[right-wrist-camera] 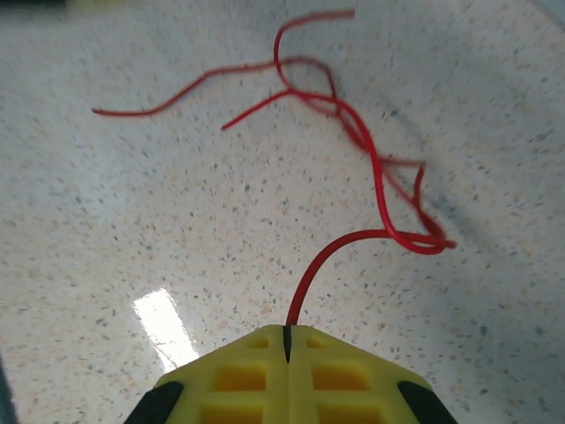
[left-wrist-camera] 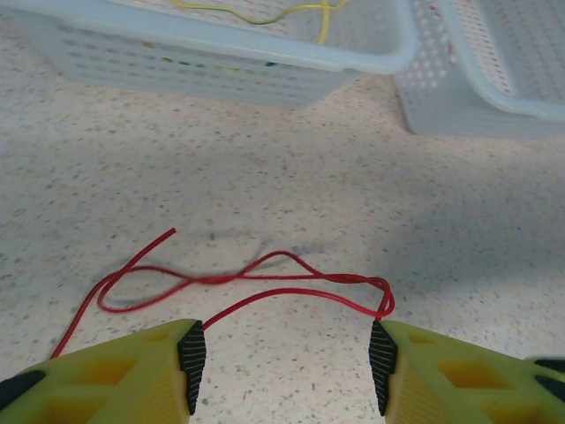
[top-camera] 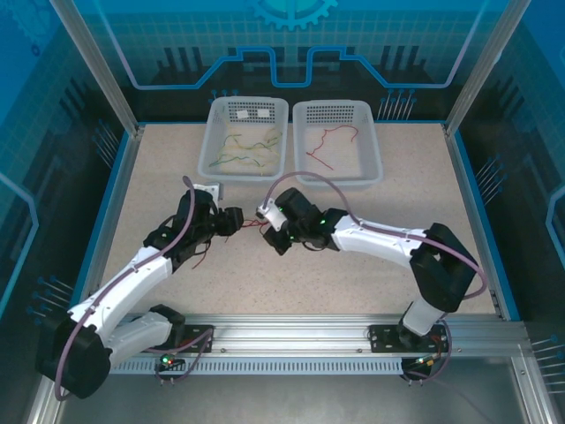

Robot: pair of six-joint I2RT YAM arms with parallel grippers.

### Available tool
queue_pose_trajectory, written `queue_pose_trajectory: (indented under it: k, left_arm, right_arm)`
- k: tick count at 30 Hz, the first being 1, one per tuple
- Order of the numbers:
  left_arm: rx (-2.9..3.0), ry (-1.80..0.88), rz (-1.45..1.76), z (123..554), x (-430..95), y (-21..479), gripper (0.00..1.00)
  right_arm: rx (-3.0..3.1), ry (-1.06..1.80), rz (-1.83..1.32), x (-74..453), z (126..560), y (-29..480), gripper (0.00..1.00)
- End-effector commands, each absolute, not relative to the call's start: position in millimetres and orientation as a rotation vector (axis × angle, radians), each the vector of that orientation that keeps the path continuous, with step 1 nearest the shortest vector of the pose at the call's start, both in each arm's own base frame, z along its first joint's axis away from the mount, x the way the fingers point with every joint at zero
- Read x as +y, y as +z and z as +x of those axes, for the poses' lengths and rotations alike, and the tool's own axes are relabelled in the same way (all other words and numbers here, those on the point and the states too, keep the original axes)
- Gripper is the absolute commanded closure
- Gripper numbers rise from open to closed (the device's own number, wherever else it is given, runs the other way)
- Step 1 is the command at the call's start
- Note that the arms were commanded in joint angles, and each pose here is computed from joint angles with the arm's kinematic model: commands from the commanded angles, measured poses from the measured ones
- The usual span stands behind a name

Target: Untangle the cables

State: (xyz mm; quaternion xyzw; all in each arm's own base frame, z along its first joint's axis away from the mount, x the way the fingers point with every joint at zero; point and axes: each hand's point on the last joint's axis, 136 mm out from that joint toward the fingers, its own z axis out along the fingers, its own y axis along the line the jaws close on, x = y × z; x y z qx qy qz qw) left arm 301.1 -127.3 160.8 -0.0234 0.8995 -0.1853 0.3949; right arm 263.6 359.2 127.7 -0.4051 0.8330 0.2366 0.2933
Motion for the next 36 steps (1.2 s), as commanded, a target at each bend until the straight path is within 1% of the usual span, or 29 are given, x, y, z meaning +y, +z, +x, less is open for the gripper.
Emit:
queue_pose_trajectory:
  k: [1, 3, 4, 6, 8, 9, 16, 23, 28, 36]
  left_arm:
    - [2.218, -0.569, 0.076, 295, -150, 172, 0.44]
    - [2.179, -0.613, 0.165, 290, -163, 177, 0.44]
    - [2.166, -0.614, 0.179, 289, -165, 178, 0.37]
    - [2.127, -0.657, 0.229, 284, -174, 180, 0.35]
    - [2.094, -0.695, 0.254, 281, -180, 180, 0.23]
    - [2.073, -0.718, 0.274, 280, -184, 181, 0.22]
    - [1.982, -0.770, 0.404, 271, -206, 187, 0.22]
    - [1.926, -0.800, 0.484, 267, -216, 189, 0.21]
    - [1.926, -0.791, 0.505, 266, -216, 185, 0.21]
    - [1.932, -0.744, 0.668, 260, -230, 175, 0.20]
  right_arm:
    - [2.221, 0.753, -1.122, 352, 248, 142, 1.00]
    - [2.206, 0.782, -1.116, 347, 248, 153, 1.00]
    - [2.196, 0.785, -1.111, 345, 248, 156, 1.00]
    - [2.184, 0.791, -1.090, 338, 252, 160, 1.00]
    - [2.182, 0.796, -1.078, 332, 254, 163, 1.00]
    - [2.183, 0.790, -1.075, 329, 254, 163, 1.00]
    - [2.143, 0.835, -1.059, 315, 253, 176, 1.00]
    - [2.119, 0.829, -1.082, 303, 248, 175, 1.00]
    - [2.117, 0.825, -1.066, 297, 250, 177, 1.00]
    - [2.060, 0.846, -1.080, 289, 243, 190, 1.00]
